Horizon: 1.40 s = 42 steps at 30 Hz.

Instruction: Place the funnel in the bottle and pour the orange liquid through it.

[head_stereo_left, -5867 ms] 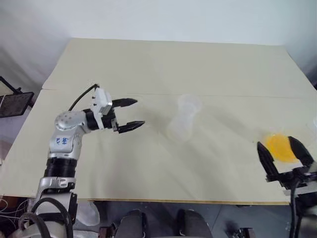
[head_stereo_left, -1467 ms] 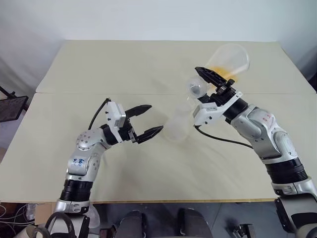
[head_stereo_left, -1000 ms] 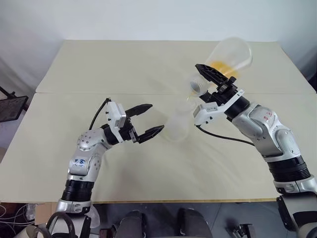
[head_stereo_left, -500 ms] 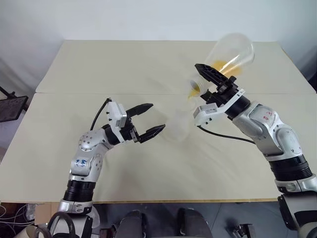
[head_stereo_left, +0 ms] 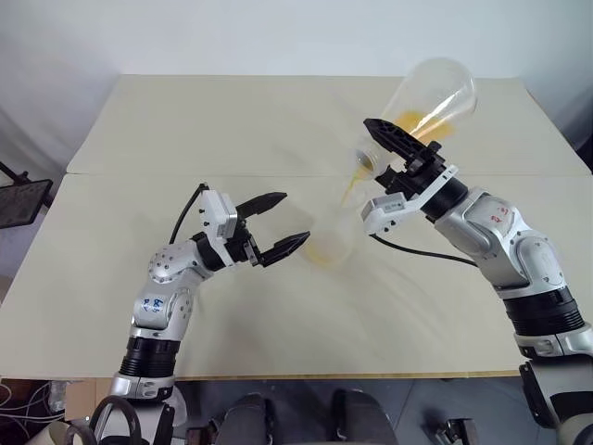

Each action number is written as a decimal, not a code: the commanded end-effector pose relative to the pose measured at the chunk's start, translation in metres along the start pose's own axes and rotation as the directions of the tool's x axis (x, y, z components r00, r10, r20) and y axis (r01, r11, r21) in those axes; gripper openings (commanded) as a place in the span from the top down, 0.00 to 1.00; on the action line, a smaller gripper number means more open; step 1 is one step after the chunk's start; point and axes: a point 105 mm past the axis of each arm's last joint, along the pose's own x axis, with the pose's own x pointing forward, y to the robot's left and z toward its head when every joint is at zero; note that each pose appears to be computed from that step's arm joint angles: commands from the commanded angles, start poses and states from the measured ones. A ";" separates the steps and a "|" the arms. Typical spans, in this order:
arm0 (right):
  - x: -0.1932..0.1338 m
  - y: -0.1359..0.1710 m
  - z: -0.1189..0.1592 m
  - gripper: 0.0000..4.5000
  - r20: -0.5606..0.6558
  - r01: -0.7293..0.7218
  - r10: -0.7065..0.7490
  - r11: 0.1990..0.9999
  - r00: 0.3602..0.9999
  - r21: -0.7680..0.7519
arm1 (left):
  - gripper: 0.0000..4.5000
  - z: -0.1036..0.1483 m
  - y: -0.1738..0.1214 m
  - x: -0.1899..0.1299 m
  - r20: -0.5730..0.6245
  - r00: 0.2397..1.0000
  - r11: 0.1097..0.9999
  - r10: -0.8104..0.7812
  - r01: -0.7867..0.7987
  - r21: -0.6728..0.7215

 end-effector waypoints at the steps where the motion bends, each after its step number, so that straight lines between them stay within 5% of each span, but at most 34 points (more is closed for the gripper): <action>1: 0.001 -0.021 -0.003 0.45 0.009 0.066 -0.066 0.996 0.998 -0.053 | 0.00 0.007 -0.004 0.002 0.024 1.000 0.999 -0.011 0.010 0.031; 42: 0.001 -0.020 -0.009 0.45 0.039 0.074 -0.069 0.988 0.997 -0.139 | 0.00 0.010 -0.003 0.008 0.060 0.998 0.999 -0.019 0.017 0.027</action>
